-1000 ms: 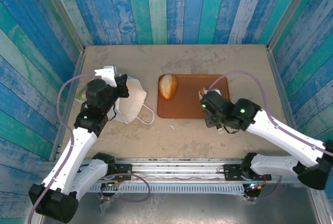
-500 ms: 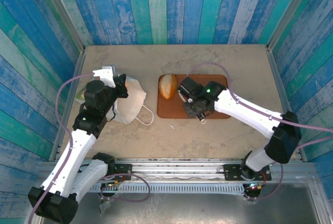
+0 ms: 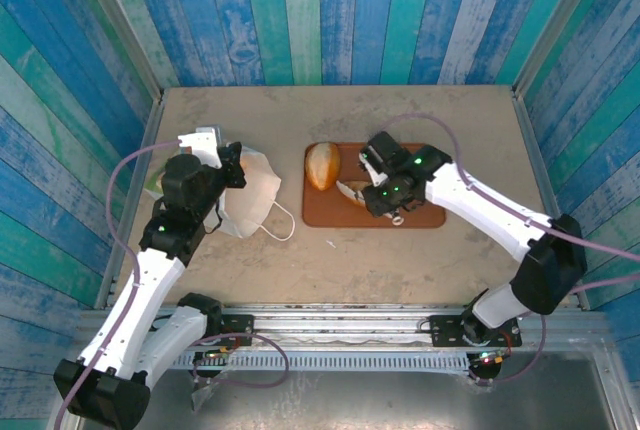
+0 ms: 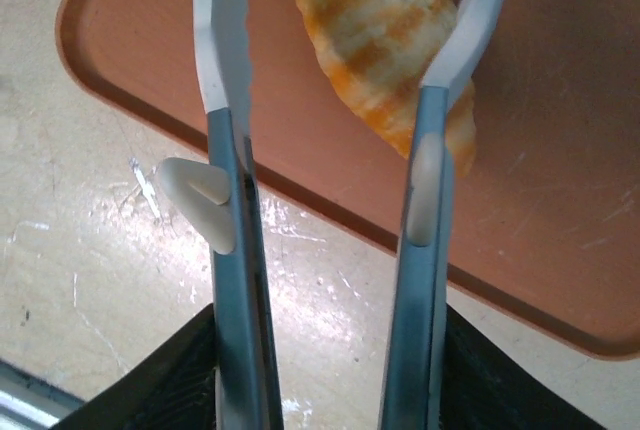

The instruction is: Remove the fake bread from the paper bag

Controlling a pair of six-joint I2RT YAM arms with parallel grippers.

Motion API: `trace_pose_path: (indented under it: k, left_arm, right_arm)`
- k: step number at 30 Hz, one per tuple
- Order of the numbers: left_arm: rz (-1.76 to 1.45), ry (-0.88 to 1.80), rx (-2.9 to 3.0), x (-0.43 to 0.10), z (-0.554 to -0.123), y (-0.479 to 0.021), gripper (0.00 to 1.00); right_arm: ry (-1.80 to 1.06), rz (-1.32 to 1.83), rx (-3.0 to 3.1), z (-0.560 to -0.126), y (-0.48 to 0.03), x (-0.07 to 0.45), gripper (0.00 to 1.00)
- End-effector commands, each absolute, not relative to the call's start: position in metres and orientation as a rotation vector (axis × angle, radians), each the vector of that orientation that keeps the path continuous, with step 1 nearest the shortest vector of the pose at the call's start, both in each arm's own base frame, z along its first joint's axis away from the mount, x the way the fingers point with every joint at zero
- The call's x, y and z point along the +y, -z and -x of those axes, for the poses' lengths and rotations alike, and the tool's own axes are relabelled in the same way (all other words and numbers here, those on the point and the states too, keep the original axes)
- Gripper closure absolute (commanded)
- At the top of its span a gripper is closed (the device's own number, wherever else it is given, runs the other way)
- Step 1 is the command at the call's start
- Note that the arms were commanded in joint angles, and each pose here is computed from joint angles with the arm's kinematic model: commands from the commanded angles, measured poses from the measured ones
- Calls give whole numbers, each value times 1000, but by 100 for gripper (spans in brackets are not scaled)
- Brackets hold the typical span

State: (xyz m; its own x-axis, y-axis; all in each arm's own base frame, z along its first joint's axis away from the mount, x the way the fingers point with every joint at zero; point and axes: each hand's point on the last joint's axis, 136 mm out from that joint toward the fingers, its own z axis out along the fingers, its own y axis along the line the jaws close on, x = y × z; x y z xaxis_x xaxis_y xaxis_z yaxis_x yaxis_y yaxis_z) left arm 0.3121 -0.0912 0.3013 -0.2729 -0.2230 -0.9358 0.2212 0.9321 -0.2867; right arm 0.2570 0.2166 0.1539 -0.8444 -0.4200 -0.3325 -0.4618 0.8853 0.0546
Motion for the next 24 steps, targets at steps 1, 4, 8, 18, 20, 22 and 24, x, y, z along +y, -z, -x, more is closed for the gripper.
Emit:
trace_pose_path:
  k: [1, 4, 8, 18, 20, 22, 24]
  left_arm:
    - [0, 415, 1772, -89, -310, -309, 100]
    - [2, 410, 1776, -88, -311, -308, 100]
    - [0, 408, 1777, -88, -311, -307, 100]
    - [4, 405, 1771, -87, -310, -309, 100]
    - [4, 401, 1771, -86, -310, -309, 100]
    - [3, 403, 1770, -86, -309, -310, 100]
    - [6, 402, 1768, -86, -309, -310, 100]
  right_arm:
    - [-271, 796, 2728, -241, -159, 212, 46]
    - [-254, 796, 2758, -235, -156, 201, 43]
    - [-181, 711, 2833, -239, -146, 181, 43]
    - [-157, 775, 2891, -245, -131, 180, 46]
    - [-163, 778, 2898, -247, -128, 183, 50]
    - [-162, 759, 2902, -250, -127, 184, 56]
    - [-175, 723, 2891, -254, -128, 187, 61]
